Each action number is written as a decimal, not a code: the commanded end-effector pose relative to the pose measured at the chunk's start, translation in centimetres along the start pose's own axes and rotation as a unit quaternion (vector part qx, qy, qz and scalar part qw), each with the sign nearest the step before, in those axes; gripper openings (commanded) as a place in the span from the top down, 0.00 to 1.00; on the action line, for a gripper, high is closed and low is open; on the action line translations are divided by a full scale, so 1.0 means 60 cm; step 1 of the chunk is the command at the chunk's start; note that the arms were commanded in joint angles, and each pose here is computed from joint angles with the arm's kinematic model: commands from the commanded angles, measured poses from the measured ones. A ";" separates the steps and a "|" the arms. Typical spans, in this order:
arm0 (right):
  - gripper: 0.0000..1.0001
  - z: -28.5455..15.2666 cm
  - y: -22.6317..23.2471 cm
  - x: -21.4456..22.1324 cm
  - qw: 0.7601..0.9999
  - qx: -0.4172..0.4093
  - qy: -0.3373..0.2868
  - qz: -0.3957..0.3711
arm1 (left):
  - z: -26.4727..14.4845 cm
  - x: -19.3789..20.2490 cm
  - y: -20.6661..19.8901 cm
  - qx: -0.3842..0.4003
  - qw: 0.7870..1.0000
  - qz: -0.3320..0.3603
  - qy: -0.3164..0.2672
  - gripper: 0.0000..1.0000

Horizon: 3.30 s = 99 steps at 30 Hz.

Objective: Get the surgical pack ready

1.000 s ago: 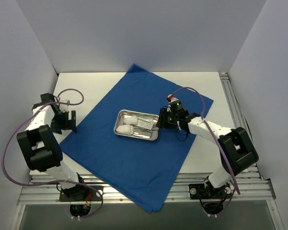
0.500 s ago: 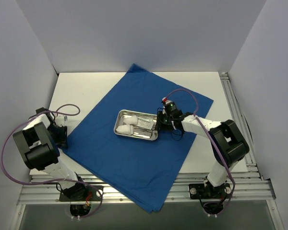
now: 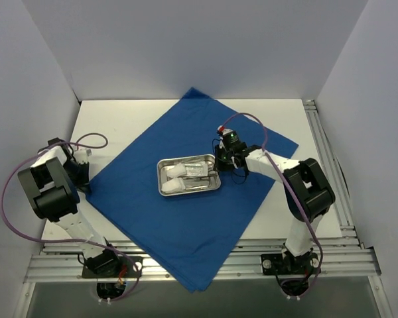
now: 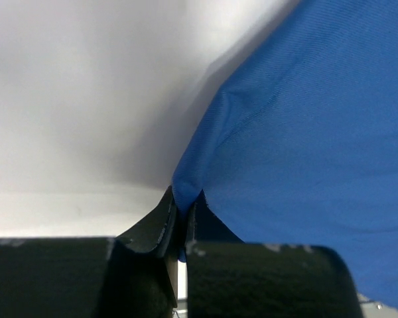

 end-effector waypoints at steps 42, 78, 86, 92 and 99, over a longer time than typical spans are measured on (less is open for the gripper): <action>1.00 -0.040 0.020 0.006 0.997 0.048 -0.027 0.056 | 0.009 -0.079 -0.016 0.021 0.993 0.017 -0.114 0.98; 1.00 -0.012 0.039 -0.003 0.983 0.012 -0.108 0.150 | 0.014 -0.074 -0.021 0.032 0.993 0.011 -0.113 0.98; 0.97 -0.008 0.041 -0.009 0.983 0.011 -0.112 0.146 | 0.012 -0.074 -0.021 0.030 0.993 0.013 -0.115 0.98; 0.45 -0.042 0.040 -0.021 0.985 0.038 -0.121 0.116 | 0.010 -0.076 -0.021 0.031 0.993 0.013 -0.117 0.98; 0.16 -0.139 0.093 -0.026 0.987 0.101 -0.128 -0.004 | 0.001 -0.080 -0.022 0.033 0.992 0.011 -0.118 0.98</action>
Point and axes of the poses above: each gripper's point midway between its finger pads, its own z axis out along the fingers, its own y axis along the line the jaws close on, x = y × z, the point moved 9 cm from there along -z, back along the fingers, and after that the axes turned 6 degrees about -z, right-handed, at the moved point
